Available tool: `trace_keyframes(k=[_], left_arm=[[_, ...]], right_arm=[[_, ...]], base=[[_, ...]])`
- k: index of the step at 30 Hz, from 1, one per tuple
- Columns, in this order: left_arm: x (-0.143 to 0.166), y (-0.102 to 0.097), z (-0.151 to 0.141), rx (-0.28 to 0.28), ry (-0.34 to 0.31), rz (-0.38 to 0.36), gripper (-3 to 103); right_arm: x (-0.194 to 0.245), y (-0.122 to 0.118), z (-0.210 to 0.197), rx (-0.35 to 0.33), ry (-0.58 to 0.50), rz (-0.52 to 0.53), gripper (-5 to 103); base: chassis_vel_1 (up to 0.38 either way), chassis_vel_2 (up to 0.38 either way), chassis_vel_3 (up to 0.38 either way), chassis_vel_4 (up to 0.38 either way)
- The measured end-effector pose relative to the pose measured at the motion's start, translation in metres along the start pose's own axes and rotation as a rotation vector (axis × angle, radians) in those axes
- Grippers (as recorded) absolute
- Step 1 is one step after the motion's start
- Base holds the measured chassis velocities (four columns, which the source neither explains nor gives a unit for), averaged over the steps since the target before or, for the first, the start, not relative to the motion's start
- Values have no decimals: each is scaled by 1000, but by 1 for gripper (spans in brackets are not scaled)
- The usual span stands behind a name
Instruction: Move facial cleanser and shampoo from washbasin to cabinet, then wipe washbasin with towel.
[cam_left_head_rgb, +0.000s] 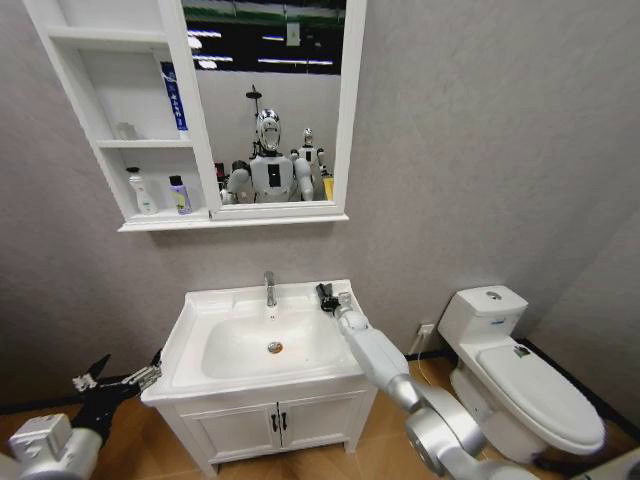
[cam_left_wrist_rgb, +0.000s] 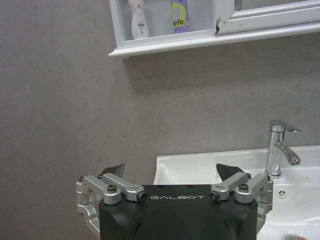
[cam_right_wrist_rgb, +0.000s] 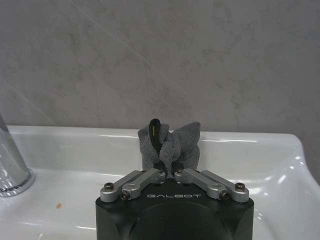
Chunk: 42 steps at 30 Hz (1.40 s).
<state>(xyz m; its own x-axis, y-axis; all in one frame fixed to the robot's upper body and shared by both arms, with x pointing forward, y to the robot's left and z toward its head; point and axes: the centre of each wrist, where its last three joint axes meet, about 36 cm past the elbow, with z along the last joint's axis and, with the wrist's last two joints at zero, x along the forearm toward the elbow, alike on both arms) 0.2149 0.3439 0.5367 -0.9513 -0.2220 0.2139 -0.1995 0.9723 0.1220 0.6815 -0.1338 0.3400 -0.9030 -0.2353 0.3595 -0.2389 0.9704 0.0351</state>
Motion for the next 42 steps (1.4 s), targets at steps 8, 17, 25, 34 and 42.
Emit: trace_keyframes(k=[8, 17, 25, 34, 42], left_arm=[[0, 0, 0, 0, 0, 0, 100], [0, 0, 0, 0, 0, 0, 100], [0, 0, 0, 0, 0, 0, 100], [0, 0, 0, 0, 0, 0, 100], [0, 0, 0, 0, 0, 0, 100]], right_arm=[[-10, 35, -2, 21, 18, -61, 3], [-11, 28, 15, 28, 43, -80, 3], [-7, 31, 35, 29, 56, -130, 3], [-1, 56, 52, 62, 60, -243, 3], [3, 71, 59, 73, 77, -293, 3]], base=[[0, 0, 0, 0], [0, 0, 0, 0], [0, 0, 0, 0], [0, 0, 0, 0], [0, 0, 0, 0]])
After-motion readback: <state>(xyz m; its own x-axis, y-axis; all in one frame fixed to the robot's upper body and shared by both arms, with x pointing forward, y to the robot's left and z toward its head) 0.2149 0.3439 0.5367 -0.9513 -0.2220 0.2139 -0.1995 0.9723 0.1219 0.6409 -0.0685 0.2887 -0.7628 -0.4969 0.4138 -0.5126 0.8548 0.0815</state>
